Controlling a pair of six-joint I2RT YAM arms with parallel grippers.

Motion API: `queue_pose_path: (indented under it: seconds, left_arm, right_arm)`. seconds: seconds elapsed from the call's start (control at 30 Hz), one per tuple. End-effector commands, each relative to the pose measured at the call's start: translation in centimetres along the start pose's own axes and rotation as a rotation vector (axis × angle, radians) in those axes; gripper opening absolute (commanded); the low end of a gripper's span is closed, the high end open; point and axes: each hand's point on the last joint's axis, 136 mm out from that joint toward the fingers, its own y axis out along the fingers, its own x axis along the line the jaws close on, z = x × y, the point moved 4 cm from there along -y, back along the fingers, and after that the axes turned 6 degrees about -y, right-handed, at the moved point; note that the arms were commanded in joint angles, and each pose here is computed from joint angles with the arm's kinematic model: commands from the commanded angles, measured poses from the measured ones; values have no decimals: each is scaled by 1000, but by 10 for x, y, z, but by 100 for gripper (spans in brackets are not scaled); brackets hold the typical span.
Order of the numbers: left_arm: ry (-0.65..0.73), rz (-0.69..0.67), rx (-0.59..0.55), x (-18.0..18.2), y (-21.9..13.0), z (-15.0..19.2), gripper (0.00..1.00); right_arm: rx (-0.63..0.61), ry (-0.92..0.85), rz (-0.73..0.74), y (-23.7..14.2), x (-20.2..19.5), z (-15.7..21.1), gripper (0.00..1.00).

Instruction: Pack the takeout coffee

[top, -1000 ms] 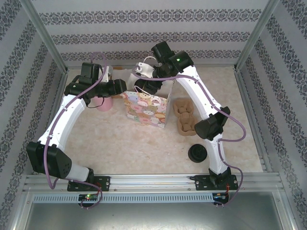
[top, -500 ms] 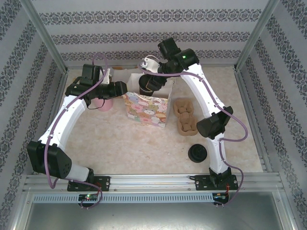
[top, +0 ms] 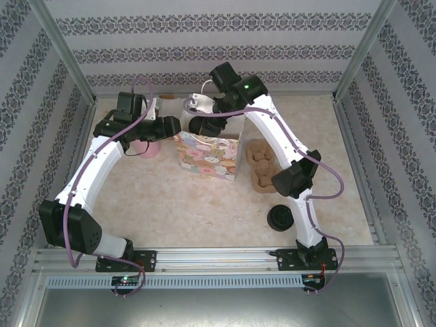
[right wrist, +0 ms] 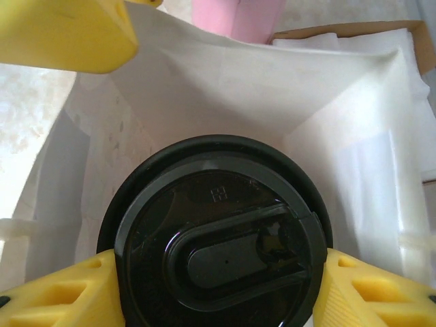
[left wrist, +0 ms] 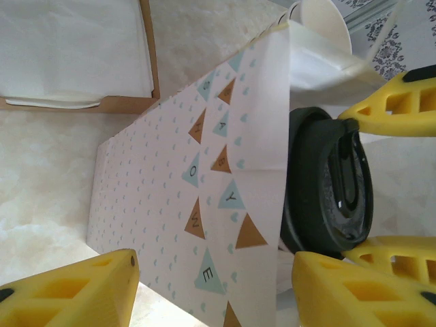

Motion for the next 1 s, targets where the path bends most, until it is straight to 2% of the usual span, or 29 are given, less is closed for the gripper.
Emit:
queue_pose_path:
  seconds: [0.0, 0.57, 0.97]
  left_arm:
    - [-18, 5, 5, 3, 0, 2, 62]
    - [-14, 14, -12, 0, -6, 3, 62]
    - [-8, -9, -79, -2, -17, -5, 62]
  right_arm:
    - [24, -22, -24, 14, 5, 2, 53]
    - [62, -28, -23, 39, 2, 8, 52]
    - [81, -4, -53, 59, 4, 14, 52]
